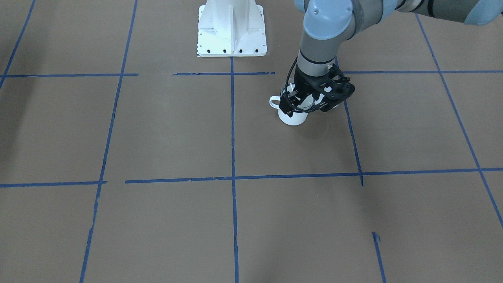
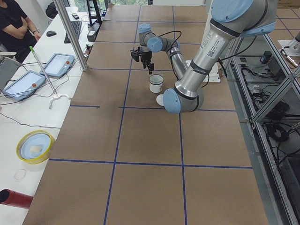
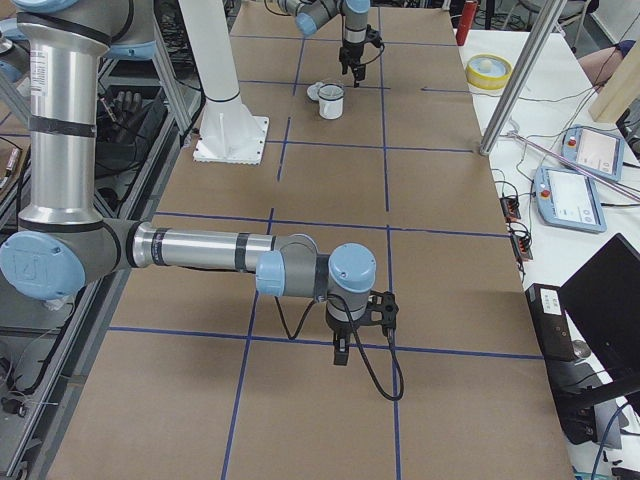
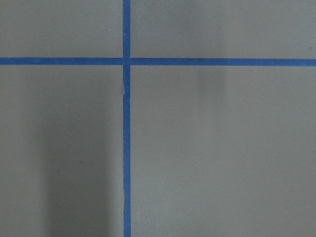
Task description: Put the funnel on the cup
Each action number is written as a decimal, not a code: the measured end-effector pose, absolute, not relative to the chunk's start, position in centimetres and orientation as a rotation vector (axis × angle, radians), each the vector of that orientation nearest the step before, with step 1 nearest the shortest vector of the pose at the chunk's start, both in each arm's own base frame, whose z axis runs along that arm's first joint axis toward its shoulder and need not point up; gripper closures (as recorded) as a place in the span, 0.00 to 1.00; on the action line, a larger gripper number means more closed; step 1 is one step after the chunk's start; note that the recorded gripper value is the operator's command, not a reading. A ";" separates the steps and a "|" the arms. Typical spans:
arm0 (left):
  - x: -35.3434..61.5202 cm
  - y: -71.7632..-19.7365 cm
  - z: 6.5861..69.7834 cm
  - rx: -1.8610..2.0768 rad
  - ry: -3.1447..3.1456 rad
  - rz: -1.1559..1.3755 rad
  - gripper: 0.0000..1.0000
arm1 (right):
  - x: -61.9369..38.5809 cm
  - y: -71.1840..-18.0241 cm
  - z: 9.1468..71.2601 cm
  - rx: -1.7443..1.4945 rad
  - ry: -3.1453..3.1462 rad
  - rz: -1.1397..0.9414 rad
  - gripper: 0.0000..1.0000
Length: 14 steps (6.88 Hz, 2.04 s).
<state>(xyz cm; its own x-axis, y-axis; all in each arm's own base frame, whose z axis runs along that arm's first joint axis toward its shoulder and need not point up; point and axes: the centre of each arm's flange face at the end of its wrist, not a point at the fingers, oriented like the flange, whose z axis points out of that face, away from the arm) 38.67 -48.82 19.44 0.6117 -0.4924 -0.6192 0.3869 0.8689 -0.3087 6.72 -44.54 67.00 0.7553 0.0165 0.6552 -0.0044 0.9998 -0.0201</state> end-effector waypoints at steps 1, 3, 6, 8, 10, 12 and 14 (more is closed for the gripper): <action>34.1 -51.2 19.9 -0.078 0.769 -0.458 0.00 | 6.7 -44.5 67.0 -0.018 -0.715 0.011 0.00; 23.5 -55.6 24.9 0.016 0.758 -0.291 0.00 | 6.7 -44.5 67.0 -0.018 -0.715 0.011 0.00; 3.9 -59.1 38.0 0.089 0.702 -0.094 0.00 | 6.7 -44.5 67.0 -0.018 -0.715 0.011 0.00; -8.0 -57.4 50.7 0.077 0.664 0.017 0.00 | 6.7 -44.5 67.0 -0.018 -0.715 0.011 0.00; -13.7 -52.7 61.6 0.080 0.700 0.048 0.00 | 6.7 -44.5 67.0 -0.018 -0.715 0.012 0.00; -14.0 -48.5 66.1 0.083 0.723 0.049 0.00 | 6.7 -44.5 67.0 -0.018 -0.715 0.012 0.00; -13.6 -46.1 65.4 0.108 0.733 0.049 0.00 | 6.7 -44.5 67.0 -0.018 -0.715 0.012 0.00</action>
